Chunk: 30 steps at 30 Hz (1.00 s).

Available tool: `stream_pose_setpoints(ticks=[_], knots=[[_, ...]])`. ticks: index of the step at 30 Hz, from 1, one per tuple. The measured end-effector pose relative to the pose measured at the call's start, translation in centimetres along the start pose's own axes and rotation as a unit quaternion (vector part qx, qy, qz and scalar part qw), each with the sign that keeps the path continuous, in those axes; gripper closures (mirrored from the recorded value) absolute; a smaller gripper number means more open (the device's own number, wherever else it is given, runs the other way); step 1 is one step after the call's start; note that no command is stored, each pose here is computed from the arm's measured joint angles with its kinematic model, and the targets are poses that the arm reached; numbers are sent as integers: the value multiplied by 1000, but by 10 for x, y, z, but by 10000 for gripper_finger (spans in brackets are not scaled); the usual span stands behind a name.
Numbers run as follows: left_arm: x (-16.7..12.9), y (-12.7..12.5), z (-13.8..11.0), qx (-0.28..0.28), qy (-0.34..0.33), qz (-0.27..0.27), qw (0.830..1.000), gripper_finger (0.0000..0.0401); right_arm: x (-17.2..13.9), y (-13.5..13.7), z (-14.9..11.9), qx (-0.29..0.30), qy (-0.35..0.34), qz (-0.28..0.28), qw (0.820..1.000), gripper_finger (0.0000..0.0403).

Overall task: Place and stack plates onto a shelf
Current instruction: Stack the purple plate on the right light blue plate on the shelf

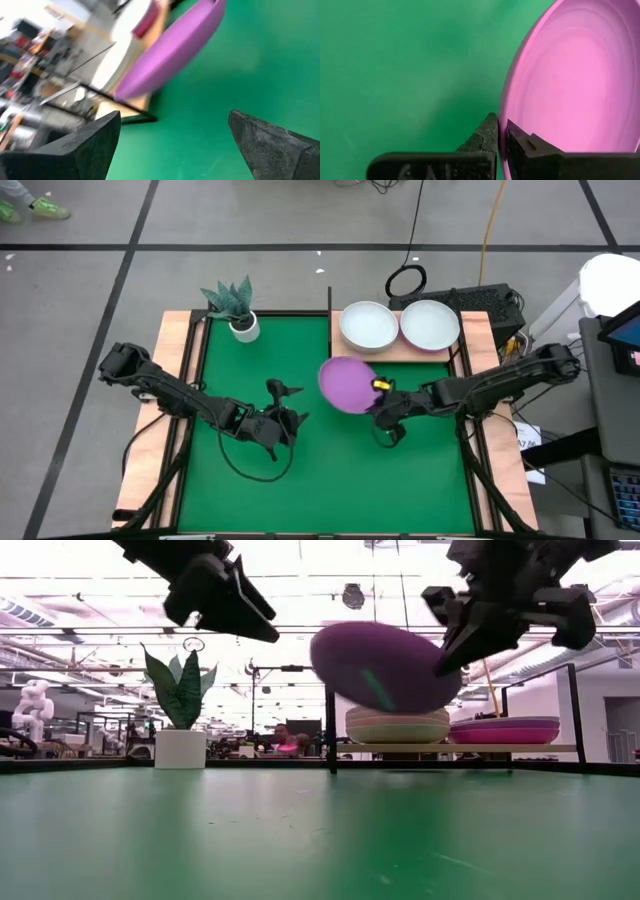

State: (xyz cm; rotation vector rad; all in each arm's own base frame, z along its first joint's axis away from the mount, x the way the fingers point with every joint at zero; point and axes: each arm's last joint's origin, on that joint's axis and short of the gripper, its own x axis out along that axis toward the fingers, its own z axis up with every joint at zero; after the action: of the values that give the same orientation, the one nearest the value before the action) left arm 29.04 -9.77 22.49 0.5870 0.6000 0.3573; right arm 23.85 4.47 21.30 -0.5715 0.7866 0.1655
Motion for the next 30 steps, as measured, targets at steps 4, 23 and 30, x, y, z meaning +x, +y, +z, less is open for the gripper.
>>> stream_pose_setpoints(ticks=[4,23,30], knots=[[2,4,-1,-39,10,35,999,27,-22,-8,-6,12,16,-41,999,402],[28,29,-11,-176,39,28,983,27,-84,-87,-31,125,158,-167,965,402],[32,34,-14,-190,46,36,980,27,-82,-109,-56,180,224,-180,941,400]])
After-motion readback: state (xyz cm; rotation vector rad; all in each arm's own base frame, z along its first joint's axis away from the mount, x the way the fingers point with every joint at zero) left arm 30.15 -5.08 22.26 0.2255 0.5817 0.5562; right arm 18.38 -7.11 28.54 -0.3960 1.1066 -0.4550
